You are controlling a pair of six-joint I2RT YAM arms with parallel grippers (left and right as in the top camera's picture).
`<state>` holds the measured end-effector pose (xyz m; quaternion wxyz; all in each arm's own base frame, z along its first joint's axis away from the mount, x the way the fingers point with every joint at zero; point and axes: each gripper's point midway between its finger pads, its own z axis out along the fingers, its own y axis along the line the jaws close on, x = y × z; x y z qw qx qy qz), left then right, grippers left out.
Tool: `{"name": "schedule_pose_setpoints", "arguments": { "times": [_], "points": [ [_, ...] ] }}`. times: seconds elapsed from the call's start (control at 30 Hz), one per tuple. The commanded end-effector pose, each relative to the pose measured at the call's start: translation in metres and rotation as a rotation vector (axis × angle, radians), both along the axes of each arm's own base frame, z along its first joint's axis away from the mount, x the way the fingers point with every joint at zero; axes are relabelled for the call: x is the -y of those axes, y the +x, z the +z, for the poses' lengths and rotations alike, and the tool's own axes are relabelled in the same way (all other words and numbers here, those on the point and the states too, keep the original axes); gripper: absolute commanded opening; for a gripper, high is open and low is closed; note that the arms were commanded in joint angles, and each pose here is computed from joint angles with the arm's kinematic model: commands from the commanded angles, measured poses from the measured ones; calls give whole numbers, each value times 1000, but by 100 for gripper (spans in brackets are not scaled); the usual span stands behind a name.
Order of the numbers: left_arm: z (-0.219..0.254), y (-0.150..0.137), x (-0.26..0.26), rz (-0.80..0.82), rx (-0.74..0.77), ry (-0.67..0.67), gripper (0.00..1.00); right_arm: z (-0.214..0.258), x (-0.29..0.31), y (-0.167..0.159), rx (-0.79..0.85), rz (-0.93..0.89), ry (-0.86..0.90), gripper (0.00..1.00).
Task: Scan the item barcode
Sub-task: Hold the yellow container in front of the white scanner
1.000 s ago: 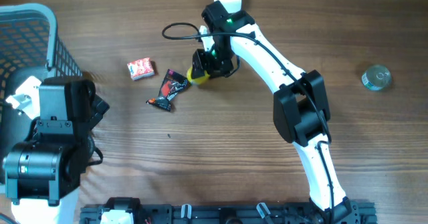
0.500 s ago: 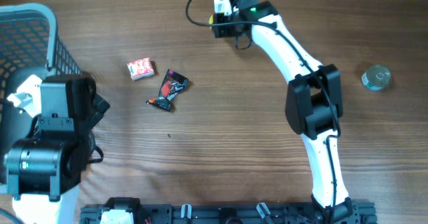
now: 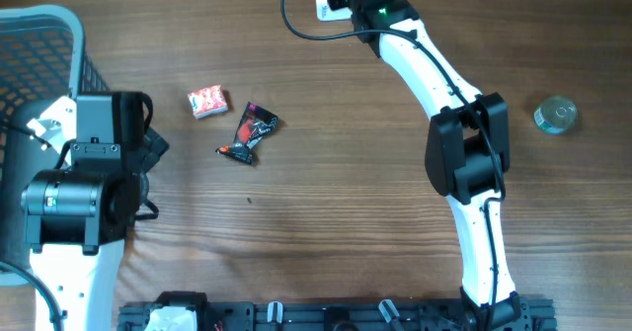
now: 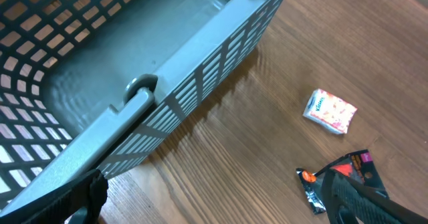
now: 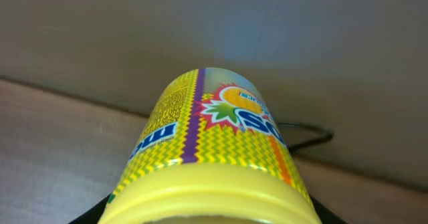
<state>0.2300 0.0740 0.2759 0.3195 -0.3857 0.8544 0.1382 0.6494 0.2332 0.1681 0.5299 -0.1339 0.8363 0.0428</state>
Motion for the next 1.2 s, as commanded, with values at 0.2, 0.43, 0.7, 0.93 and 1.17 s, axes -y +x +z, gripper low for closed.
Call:
{"name": "schedule_pose_setpoints", "arguments": {
  "times": [0.2, 0.43, 0.7, 0.93, 1.17],
  "points": [
    [4, 4, -1, -5, 19, 1, 100, -16, 6, 18, 83, -49, -64, 57],
    [4, 4, 0, -5, 23, 0, 100, -32, 12, 25, 108, -59, -157, 57],
    [5, 5, 0, -5, 24, 0, 100, -37, 4, 21, 82, -26, -121, 57],
    [4, 4, 0, -5, 23, 0, 100, -46, 2, 20, 41, -81, -1, 56],
    [4, 3, 0, -5, 18, 0, 100, -62, 3, 16, -10, -90, -1, 56]
  ]
}}
